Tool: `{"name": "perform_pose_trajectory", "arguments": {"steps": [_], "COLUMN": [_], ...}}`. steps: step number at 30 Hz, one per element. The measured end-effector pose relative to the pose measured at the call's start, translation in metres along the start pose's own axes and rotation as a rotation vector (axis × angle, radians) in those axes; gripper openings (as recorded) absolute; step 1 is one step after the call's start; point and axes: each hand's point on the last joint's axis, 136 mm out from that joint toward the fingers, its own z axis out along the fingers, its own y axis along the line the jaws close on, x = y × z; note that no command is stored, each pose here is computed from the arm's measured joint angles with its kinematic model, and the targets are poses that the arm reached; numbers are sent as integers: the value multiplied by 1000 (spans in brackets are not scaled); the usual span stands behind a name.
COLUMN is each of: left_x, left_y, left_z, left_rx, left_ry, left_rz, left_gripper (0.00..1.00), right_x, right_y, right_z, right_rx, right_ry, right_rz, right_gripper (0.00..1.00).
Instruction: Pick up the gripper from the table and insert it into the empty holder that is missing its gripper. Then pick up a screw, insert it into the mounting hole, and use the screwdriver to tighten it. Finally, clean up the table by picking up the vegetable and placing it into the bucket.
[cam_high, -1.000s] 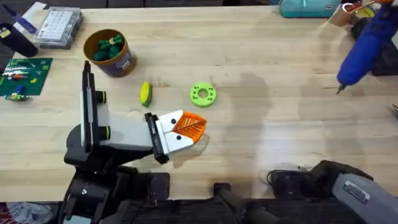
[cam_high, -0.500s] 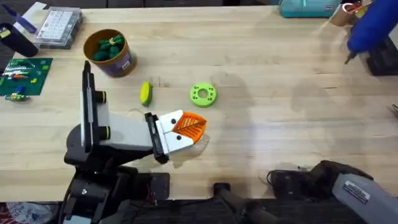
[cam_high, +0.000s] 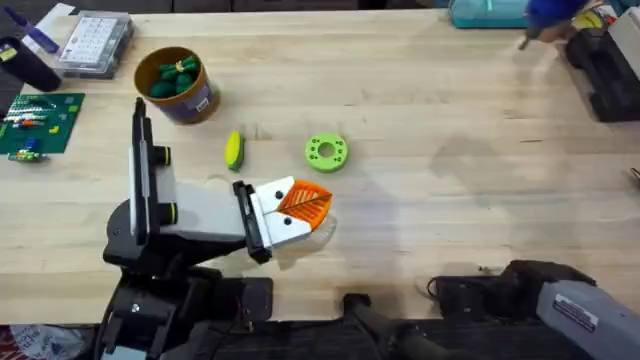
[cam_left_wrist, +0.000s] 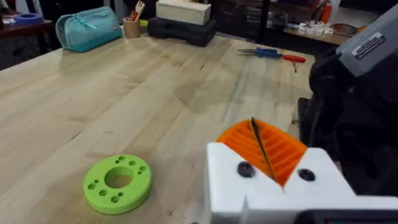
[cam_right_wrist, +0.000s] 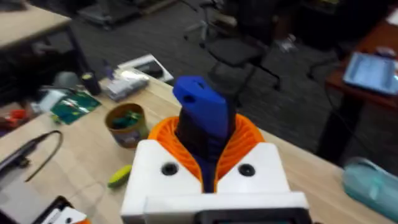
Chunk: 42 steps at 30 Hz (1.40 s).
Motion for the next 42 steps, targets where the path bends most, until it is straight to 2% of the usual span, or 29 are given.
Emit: {"name": "perform_pose_trajectory", "arguments": {"steps": [8,20,28,33,42], "left_x": [0,0,0,0,0], "left_y": [0,0,0,0,0], "left_z": [0,0,0,0,0], "left_rx": [0,1,1,1,1], "left_ry": [0,0,0,1,0], "left_rz": [-1,-1,-1,-1,-1], "left_gripper": [19,19,19,19,19], "right_x": [-16,-22,-33,-29,-27], "right_y": [49,100,144,173,201], "right_z": [15,52,63,68,66], "right_rx": [-203,-443,-577,-671,-752], "right_ry": [-52,-85,-144,-141,-145], "right_rz": [-41,-64,-88,-86,-90], "right_gripper": [55,55,56,55,56]}}
